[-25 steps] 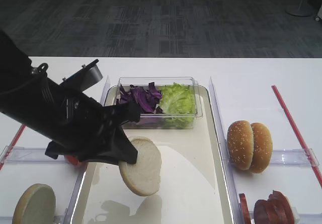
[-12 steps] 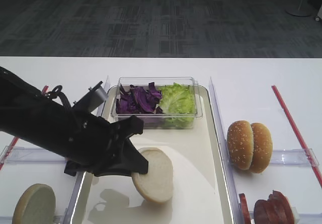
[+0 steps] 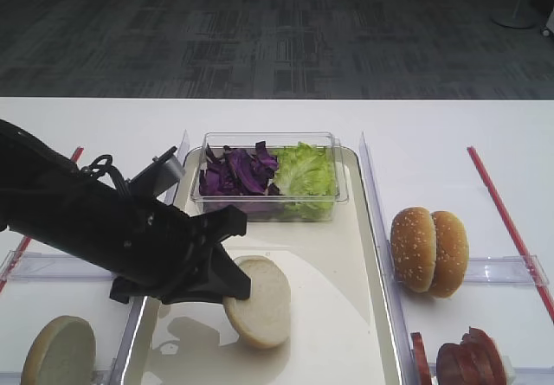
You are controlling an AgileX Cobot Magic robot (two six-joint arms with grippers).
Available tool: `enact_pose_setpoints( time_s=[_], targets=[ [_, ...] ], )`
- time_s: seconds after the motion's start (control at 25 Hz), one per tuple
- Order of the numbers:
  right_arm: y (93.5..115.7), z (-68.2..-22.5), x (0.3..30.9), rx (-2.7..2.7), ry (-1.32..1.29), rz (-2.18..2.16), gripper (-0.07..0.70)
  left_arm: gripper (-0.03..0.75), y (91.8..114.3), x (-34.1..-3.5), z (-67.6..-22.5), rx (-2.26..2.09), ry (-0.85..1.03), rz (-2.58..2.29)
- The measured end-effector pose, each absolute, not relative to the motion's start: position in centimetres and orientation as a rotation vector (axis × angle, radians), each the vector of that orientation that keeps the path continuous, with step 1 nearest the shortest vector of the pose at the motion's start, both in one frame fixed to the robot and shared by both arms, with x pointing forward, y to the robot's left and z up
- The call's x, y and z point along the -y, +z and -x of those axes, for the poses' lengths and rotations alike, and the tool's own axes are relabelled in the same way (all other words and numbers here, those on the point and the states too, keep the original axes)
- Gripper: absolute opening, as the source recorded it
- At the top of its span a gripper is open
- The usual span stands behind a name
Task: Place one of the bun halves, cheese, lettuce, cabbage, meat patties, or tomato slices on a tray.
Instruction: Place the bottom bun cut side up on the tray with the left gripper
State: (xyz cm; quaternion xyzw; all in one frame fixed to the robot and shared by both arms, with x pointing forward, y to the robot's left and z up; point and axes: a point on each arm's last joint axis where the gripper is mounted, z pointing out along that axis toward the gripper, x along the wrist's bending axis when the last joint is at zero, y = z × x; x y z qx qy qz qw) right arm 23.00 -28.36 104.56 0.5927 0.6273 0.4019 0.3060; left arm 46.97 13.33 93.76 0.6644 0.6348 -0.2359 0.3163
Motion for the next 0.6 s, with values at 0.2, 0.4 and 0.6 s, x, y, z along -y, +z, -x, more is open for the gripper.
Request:
enact_pose_setpoints(
  time_s=[0.2, 0.4, 0.6],
  targets=[
    [104.56, -23.00, 28.36, -1.660, 1.064, -1.569, 0.482, 0.080, 93.68, -13.45, -47.24, -1.689, -0.582, -1.736],
    [104.56, -23.00, 28.36, -1.660, 1.064, -1.569, 0.482, 0.080, 93.64, -13.56, -47.64, -1.718, -0.538, -1.699],
    [104.56, -23.00, 28.36, -1.660, 1.064, -1.569, 0.482, 0.080, 93.71, -13.53, -47.80, -1.735, -0.538, -1.665]
  ],
)
